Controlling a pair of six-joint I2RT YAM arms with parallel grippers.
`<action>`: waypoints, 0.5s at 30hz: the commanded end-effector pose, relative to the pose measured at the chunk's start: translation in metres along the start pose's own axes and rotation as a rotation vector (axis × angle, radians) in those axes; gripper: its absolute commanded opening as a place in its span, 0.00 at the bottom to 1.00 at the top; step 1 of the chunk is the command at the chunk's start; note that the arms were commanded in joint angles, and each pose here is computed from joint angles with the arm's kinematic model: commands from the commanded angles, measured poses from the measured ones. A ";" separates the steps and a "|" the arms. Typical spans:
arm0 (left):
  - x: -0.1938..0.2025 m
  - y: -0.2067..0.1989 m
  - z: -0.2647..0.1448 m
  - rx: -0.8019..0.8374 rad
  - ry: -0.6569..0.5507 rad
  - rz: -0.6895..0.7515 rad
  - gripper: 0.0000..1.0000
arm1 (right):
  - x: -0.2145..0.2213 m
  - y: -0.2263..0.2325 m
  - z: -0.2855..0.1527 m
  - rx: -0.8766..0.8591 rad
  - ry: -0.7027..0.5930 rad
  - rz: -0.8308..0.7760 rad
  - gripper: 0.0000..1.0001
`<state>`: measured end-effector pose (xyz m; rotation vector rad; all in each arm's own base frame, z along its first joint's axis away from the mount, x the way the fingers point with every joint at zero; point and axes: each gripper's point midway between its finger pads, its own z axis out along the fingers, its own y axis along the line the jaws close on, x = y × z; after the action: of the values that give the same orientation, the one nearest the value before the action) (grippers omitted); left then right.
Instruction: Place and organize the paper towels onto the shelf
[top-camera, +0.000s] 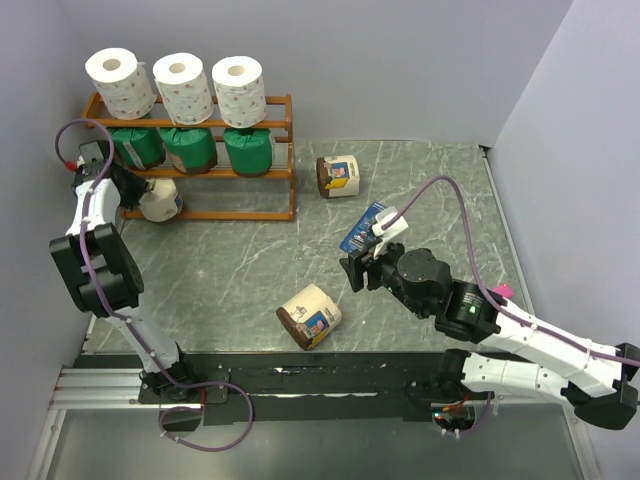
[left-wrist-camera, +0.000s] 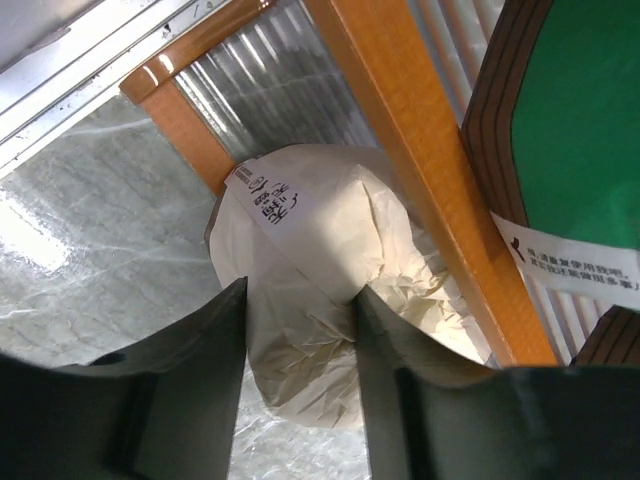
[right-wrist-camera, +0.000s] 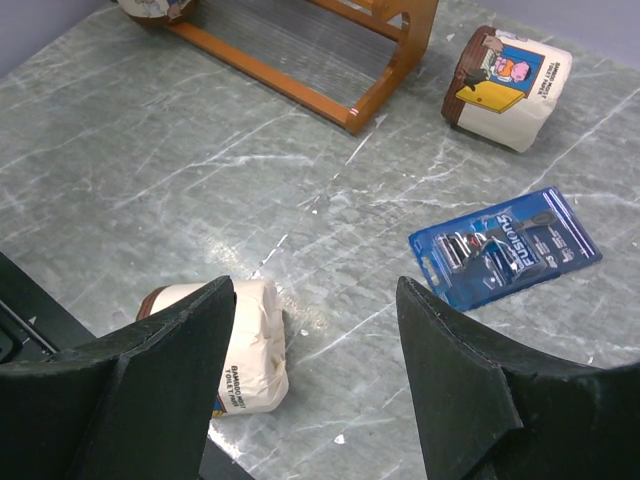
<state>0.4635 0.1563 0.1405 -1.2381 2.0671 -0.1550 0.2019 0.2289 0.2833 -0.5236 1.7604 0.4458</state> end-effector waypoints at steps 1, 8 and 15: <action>-0.041 -0.023 -0.016 0.045 -0.125 -0.024 0.53 | -0.029 -0.004 -0.004 0.021 -0.065 0.028 0.73; -0.043 -0.016 -0.041 0.033 -0.158 -0.012 0.71 | -0.031 -0.003 -0.009 0.008 -0.068 0.042 0.73; -0.024 -0.012 -0.063 0.082 -0.131 0.035 0.70 | -0.029 -0.009 -0.016 0.020 -0.072 0.050 0.73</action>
<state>0.4522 0.1603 0.1815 -1.2046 1.9825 -0.1162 0.2013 0.2262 0.2884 -0.5180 1.7579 0.4449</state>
